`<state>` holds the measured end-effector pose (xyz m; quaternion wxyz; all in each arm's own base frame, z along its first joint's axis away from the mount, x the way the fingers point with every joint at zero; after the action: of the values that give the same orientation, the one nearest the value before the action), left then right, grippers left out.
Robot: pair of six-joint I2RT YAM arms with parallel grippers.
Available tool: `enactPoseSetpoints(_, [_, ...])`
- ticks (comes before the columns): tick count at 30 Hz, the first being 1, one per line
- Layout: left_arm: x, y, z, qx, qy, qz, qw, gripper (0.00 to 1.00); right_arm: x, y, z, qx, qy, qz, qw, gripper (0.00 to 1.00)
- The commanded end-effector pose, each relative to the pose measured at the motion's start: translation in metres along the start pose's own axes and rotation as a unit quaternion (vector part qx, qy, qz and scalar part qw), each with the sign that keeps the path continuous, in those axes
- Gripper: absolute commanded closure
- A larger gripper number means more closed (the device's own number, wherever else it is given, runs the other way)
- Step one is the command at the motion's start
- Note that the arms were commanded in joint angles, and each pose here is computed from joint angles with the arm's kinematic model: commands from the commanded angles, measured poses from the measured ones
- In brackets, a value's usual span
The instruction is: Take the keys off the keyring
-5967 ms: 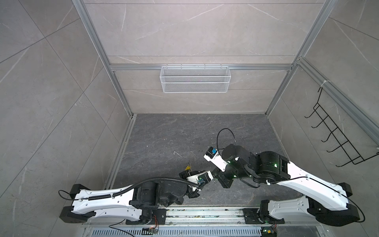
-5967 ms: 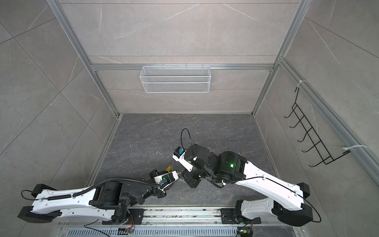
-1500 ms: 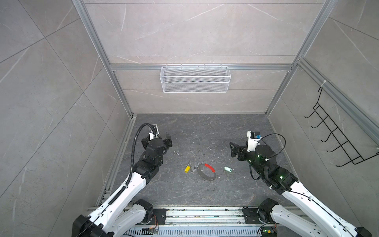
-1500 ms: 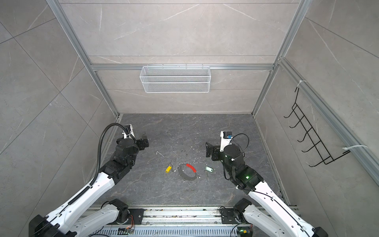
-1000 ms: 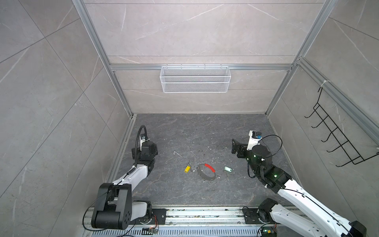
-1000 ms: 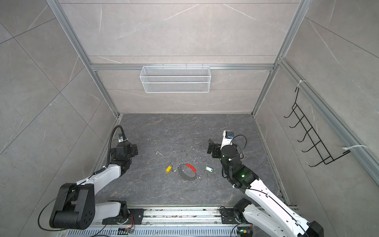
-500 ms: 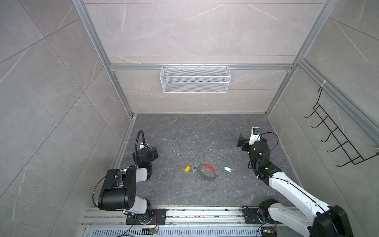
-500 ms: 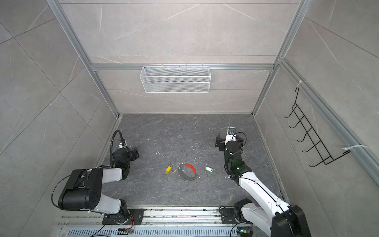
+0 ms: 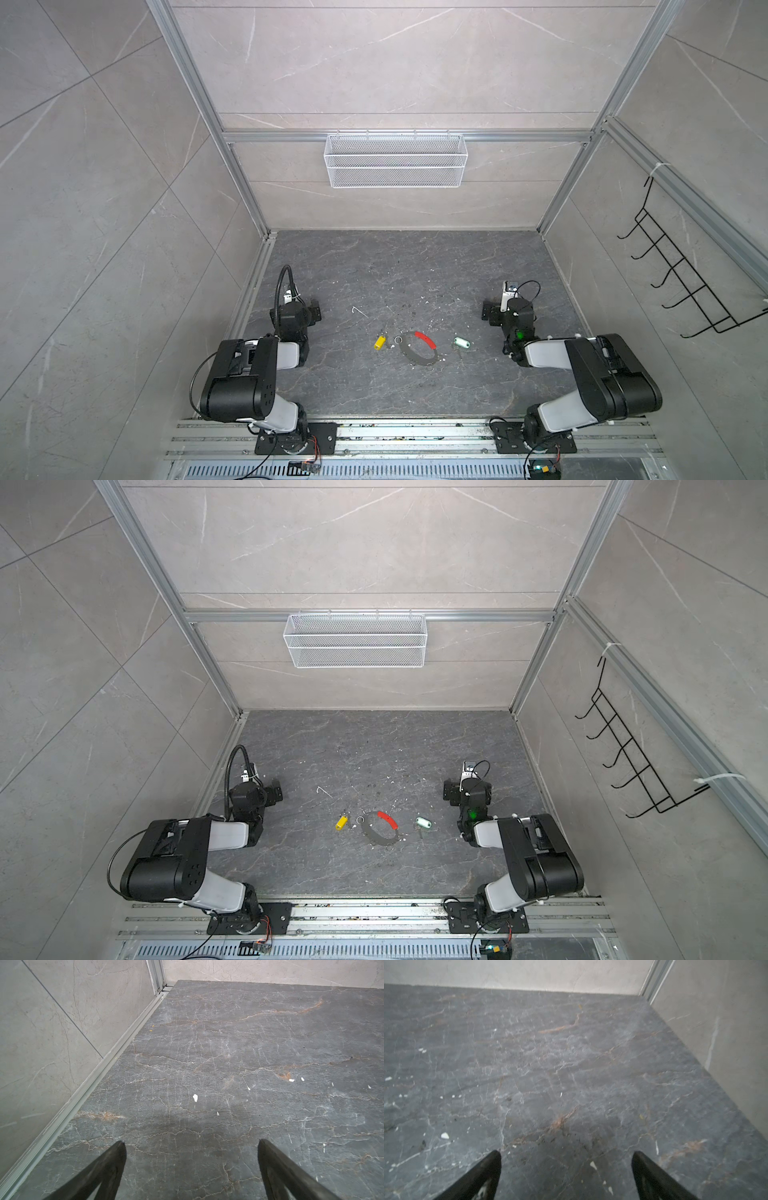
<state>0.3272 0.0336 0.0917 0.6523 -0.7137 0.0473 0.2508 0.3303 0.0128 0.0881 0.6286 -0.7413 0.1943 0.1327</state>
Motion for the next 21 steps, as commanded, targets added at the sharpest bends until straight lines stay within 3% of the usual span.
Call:
enactPoseSetpoints(1, [0.0002, -0.0162, -0.0025, -0.013, 0.007, -0.035, 0.999, 0.0, -0.0018, -0.0248, 0.001, 0.015, -0.01, -0.07, 0.997, 0.01])
enactPoseSetpoints(21, [0.0, -0.0162, -0.0028, -0.014, 0.008, -0.036, 0.999, 0.0, -0.0016, -0.0237, 0.0007, 0.013, -0.01, -0.061, 0.998, 0.0])
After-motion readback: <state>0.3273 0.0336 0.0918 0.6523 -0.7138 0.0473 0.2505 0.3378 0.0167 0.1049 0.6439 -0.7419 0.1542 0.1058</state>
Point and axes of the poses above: each gripper's point midway between its finger pads, its own x axis out along the fingers, its own z axis along the line the jaws close on, y = z × x, the point moved 5 cm from there along -x, back along the fingers, and after that the axes turned 6 degrees about -x, right-handed, at the moved point
